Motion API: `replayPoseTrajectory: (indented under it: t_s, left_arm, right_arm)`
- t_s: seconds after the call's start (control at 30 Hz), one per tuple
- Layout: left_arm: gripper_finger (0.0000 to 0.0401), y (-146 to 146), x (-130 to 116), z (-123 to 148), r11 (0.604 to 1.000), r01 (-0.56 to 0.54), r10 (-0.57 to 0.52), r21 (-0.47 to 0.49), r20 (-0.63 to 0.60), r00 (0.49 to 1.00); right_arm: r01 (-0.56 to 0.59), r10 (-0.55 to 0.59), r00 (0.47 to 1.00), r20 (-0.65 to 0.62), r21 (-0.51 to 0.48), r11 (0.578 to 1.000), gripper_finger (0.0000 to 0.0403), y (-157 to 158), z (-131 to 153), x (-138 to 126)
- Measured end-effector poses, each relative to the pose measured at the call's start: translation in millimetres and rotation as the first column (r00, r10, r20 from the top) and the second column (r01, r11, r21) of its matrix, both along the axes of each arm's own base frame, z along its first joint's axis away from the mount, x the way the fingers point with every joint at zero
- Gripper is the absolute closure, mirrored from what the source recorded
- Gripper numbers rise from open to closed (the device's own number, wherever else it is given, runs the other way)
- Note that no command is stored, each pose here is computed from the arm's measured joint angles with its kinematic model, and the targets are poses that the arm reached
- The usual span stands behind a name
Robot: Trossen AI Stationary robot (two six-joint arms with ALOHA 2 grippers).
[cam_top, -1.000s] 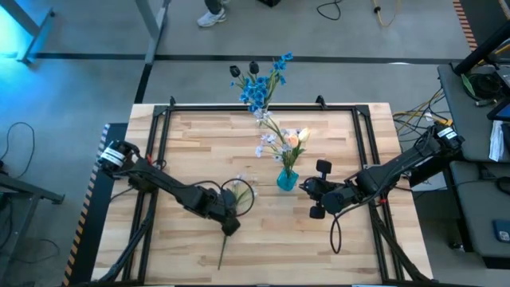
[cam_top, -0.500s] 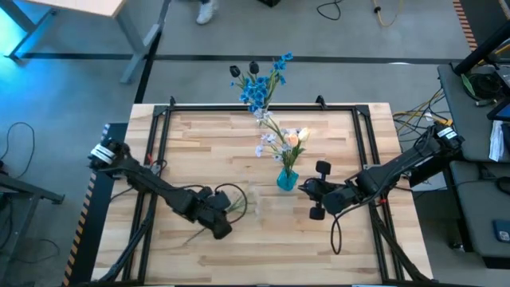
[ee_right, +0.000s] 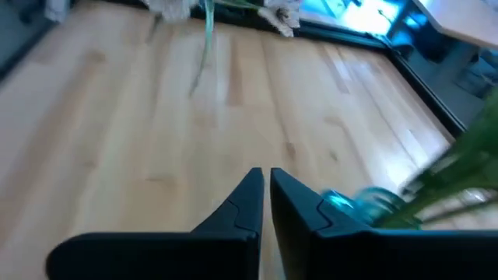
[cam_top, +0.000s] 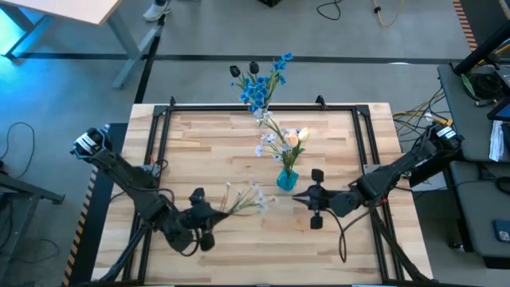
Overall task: Sort flowers into vase by color
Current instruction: Put the white flower into the blue vase
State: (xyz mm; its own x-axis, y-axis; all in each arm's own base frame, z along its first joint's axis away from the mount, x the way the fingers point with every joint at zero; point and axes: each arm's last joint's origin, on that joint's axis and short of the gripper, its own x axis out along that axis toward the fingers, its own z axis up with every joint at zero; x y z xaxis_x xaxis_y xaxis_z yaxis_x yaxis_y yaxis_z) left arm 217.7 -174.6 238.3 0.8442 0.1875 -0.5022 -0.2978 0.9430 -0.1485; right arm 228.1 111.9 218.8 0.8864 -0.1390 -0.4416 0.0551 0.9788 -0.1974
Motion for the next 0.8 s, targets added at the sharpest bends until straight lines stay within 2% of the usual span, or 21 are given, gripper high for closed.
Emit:
replayPoseTrajectory:
  t_s: [0.1,0.23,0.37,0.47,0.67,0.8]
  left_arm:
    - [0.0400,-3.6,2.2,-3.4,0.998,0.062,-0.063,0.021,0.081,0.995]
    - [0.0401,-2.7,2.1,-18.9,0.987,0.159,-0.163,0.033,0.189,0.968]
    - [0.0401,3.0,-3.2,-26.4,0.971,0.220,-0.238,0.092,0.356,0.904]
    - [0.0401,11.5,-8.4,-25.7,0.964,0.207,-0.263,0.167,0.473,0.841]
    - [0.0401,29.4,-5.6,-17.6,0.934,0.209,-0.345,0.288,0.586,0.733]
    - [0.0401,38.0,8.2,-6.3,0.903,0.203,-0.404,0.379,0.586,0.702]
  right_arm:
    - [-0.025,0.024,0.999,0.047,0.022,0.999,0.0362,4.7,0.8,-0.9]
    - [-0.044,0.040,0.996,0.080,0.044,0.998,0.0309,9.5,0.1,-3.2]
    - [-0.054,0.047,0.993,0.105,0.059,0.997,0.0255,12.1,1.5,-3.6]
    - [-0.061,0.053,0.989,0.138,0.060,0.996,0.0224,14.9,1.2,0.8]
    - [-0.084,0.070,0.971,0.229,0.052,0.995,0.0197,24.4,-5.5,16.0]
    - [-0.091,0.070,0.949,0.307,0.054,0.994,0.0195,30.9,-5.2,28.8]
